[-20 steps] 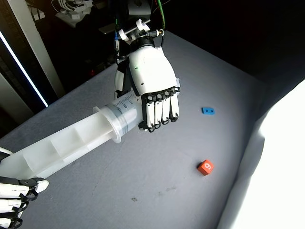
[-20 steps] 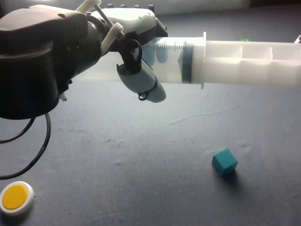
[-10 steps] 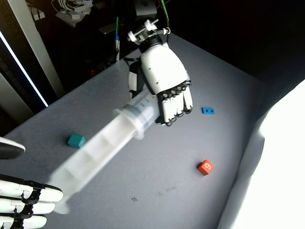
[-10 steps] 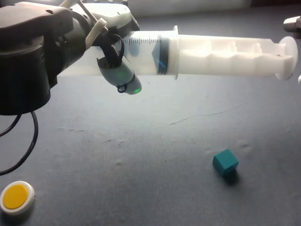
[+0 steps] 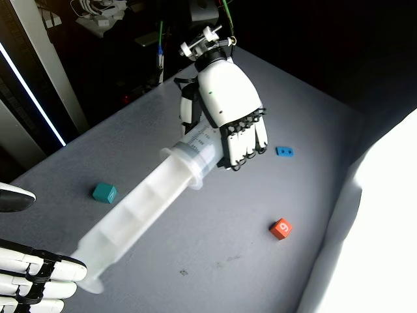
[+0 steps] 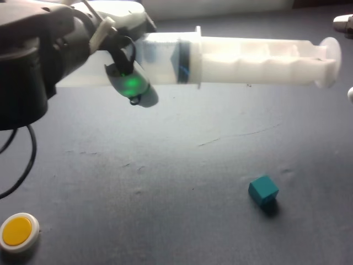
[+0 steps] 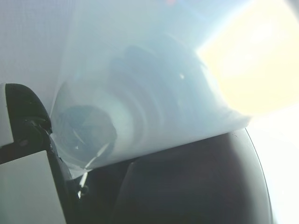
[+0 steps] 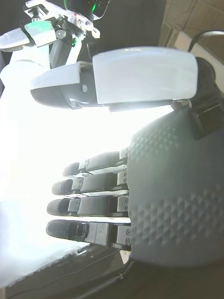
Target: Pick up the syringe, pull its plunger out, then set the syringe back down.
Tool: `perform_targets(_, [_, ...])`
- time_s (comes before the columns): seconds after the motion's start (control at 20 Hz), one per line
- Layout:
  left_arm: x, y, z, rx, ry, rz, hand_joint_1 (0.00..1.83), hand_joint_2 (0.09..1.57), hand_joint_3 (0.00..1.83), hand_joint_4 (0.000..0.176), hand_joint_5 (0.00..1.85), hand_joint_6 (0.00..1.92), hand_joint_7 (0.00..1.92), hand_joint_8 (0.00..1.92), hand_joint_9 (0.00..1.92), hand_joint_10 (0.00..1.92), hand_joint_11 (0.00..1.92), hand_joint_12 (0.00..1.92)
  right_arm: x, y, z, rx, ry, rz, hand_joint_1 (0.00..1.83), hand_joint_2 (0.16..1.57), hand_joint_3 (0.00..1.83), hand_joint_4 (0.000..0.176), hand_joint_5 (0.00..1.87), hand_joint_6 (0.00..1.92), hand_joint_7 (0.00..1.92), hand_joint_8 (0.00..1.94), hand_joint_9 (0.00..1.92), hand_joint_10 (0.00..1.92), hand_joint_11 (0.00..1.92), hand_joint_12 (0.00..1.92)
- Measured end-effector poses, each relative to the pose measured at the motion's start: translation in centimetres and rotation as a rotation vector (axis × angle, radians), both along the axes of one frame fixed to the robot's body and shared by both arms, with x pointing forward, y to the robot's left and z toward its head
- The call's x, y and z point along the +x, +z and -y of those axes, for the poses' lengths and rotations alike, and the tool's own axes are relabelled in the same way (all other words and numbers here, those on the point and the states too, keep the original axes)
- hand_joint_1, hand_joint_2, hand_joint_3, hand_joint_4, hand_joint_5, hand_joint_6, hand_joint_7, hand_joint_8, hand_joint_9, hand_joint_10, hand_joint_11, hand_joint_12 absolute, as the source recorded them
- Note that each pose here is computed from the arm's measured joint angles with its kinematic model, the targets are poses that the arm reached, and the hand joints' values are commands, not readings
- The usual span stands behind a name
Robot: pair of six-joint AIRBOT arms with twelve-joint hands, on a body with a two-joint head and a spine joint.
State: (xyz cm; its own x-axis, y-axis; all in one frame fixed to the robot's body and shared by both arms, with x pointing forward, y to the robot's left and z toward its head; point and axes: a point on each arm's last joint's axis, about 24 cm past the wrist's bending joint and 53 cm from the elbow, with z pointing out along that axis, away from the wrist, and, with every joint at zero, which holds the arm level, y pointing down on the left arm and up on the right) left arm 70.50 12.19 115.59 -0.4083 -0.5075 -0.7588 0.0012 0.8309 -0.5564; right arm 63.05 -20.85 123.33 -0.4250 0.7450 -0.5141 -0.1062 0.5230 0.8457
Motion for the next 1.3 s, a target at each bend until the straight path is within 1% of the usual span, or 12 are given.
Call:
perform_targets(0.2, [0.3,0.0,-2.8,0.018,0.041,0.004,1.33,1.24,0.0,0.0,0.73,1.32,0.79,1.36,0.61,1.56,0.29,1.61,0.0,0.0,-0.1,-0.001,0.002,0.0,0.8,1.07,0.0,0.0,0.12,0.0,0.2,0.0,0.2,0.0,0.0,0.52])
perform_targets(0.25, [0.4,-0.5,-3.5,0.025,0.045,-0.005,1.33,1.24,0.0,0.0,0.73,1.29,0.78,1.39,0.59,1.58,0.28,1.64,0.0,0.0,-0.1,-0.002,0.003,0.001,0.81,1.06,0.0,0.0,0.14,0.01,0.22,0.01,0.23,0.01,0.0,0.59])
perform_targets(0.3, [0.4,-0.9,-4.3,0.028,0.052,-0.005,1.33,1.23,0.0,0.0,0.75,1.28,0.8,1.37,0.61,1.55,0.31,1.63,0.0,0.0,-0.1,-0.003,0.003,0.001,0.72,1.09,0.01,0.0,0.08,0.0,0.17,0.0,0.19,0.0,0.0,0.51])
perform_targets(0.35, [0.5,-1.2,-4.8,0.028,0.055,-0.003,1.33,1.24,0.0,0.0,0.74,1.3,0.79,1.37,0.61,1.55,0.29,1.63,0.0,0.0,-0.1,-0.003,0.004,0.001,0.81,1.07,0.0,0.0,0.12,0.01,0.21,0.01,0.21,0.01,0.0,0.57])
perform_targets(0.45, [0.3,-1.8,-5.5,0.033,0.06,-0.011,1.33,1.24,0.0,0.0,0.73,1.29,0.78,1.4,0.61,1.57,0.3,1.62,0.0,0.0,-0.2,-0.003,0.004,0.002,0.81,1.08,0.0,0.0,0.11,0.01,0.19,0.0,0.2,0.0,0.0,0.52])
perform_targets(0.75, [-1.0,-4.4,-5.6,0.016,0.036,-0.058,1.33,1.23,0.0,0.0,0.75,1.3,0.8,1.33,0.64,1.54,0.31,1.6,-0.1,-0.1,-0.2,-0.01,0.007,0.003,0.8,1.09,0.0,0.0,0.13,0.01,0.21,0.0,0.22,0.01,0.0,0.56])
perform_targets(0.8, [-1.1,-4.6,-5.7,0.016,0.035,-0.062,1.19,1.23,0.0,0.0,0.75,1.32,0.78,1.36,0.61,1.31,0.3,1.6,-0.1,-0.1,-0.2,-0.011,0.008,0.002,0.81,1.08,0.0,0.0,0.15,0.01,0.22,0.01,0.23,0.01,0.0,0.61])
perform_targets(0.85, [-1.3,-5.0,-5.8,0.023,0.035,-0.069,1.3,1.23,0.0,0.0,0.75,1.3,0.79,1.36,0.62,1.49,0.3,1.61,-0.1,-0.1,-0.3,-0.013,0.009,0.003,0.81,1.09,0.0,0.0,0.13,0.0,0.21,0.0,0.22,0.0,0.0,0.59])
perform_targets(0.9, [-1.5,-5.3,-5.9,0.024,0.034,-0.073,1.32,1.24,0.0,0.0,0.73,1.31,0.79,1.36,0.62,1.54,0.3,1.62,-0.1,-0.1,-0.2,-0.013,0.009,0.003,0.8,1.1,0.0,0.0,0.13,0.01,0.21,0.0,0.22,0.0,0.0,0.59])
perform_targets(1.05, [-2.0,-6.6,-6.1,0.009,0.029,-0.084,1.33,1.23,0.0,0.0,0.71,1.33,0.82,1.31,0.63,1.55,0.29,1.63,-0.1,-0.1,-0.2,-0.013,0.009,0.003,0.82,1.09,0.0,0.0,0.14,0.0,0.22,0.0,0.23,0.0,0.0,0.63])
perform_targets(1.25, [-2.6,-7.6,-6.2,0.005,0.019,-0.082,1.33,1.23,0.0,0.0,0.75,1.28,0.79,1.36,0.63,1.55,0.31,1.64,-0.1,-0.1,-0.3,-0.014,0.009,0.004,0.8,1.1,0.0,0.0,0.14,0.0,0.21,0.0,0.22,0.01,0.0,0.6])
perform_targets(1.3, [-2.8,-8.0,-6.5,0.007,0.027,-0.087,1.19,1.23,0.0,0.0,0.77,1.27,0.79,1.37,0.62,1.33,0.32,1.62,-0.1,-0.1,-0.2,-0.013,0.009,0.004,0.78,1.1,0.0,0.0,0.13,0.0,0.21,0.0,0.21,0.0,0.0,0.61])
